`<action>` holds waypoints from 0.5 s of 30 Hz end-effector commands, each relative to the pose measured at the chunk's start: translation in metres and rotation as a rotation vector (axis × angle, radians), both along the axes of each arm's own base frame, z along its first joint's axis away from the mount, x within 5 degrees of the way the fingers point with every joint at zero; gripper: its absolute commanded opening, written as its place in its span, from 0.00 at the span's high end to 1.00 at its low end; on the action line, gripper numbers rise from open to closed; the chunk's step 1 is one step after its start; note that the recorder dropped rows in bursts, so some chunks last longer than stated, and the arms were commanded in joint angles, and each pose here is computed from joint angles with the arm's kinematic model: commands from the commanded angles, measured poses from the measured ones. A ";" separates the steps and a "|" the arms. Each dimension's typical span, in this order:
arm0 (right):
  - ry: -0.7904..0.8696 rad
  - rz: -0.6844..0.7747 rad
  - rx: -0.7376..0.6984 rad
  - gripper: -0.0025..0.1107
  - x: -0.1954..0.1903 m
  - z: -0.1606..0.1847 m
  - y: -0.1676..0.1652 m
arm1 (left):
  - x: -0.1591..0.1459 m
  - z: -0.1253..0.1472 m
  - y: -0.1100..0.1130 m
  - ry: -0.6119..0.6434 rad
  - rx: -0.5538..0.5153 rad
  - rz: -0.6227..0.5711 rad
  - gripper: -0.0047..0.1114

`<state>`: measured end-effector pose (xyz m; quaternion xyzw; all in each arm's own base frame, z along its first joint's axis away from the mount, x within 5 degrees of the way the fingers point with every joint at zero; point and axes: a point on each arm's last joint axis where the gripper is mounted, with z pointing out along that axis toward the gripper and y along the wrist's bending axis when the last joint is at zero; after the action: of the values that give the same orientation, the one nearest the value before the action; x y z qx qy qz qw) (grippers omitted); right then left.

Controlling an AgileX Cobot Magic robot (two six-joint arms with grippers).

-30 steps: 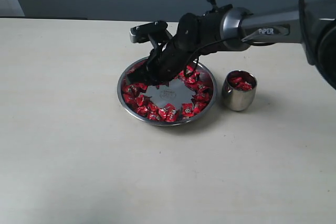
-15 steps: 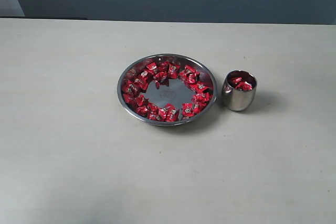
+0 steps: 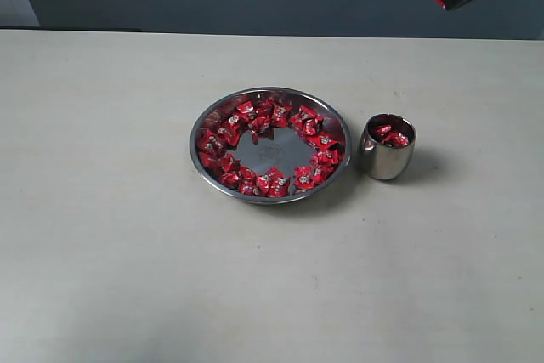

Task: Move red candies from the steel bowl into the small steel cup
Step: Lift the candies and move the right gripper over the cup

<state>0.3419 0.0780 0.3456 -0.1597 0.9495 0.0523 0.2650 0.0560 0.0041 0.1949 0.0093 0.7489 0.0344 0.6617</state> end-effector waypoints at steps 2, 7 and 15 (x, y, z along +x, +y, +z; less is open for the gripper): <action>0.139 0.071 0.051 0.98 -0.006 -0.009 0.007 | 0.000 0.000 -0.001 -0.008 -0.008 -0.008 0.96; 0.258 0.090 0.037 0.98 -0.002 -0.030 0.009 | 0.000 0.000 -0.001 -0.008 -0.008 -0.008 0.96; 0.380 0.088 0.016 0.98 0.017 -0.072 0.013 | 0.000 0.000 -0.001 -0.008 -0.008 -0.008 0.96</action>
<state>0.3540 0.0914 0.2831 -0.1836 0.9733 0.1020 0.0928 0.0560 0.0041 0.1949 0.0093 0.7489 0.0344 0.6617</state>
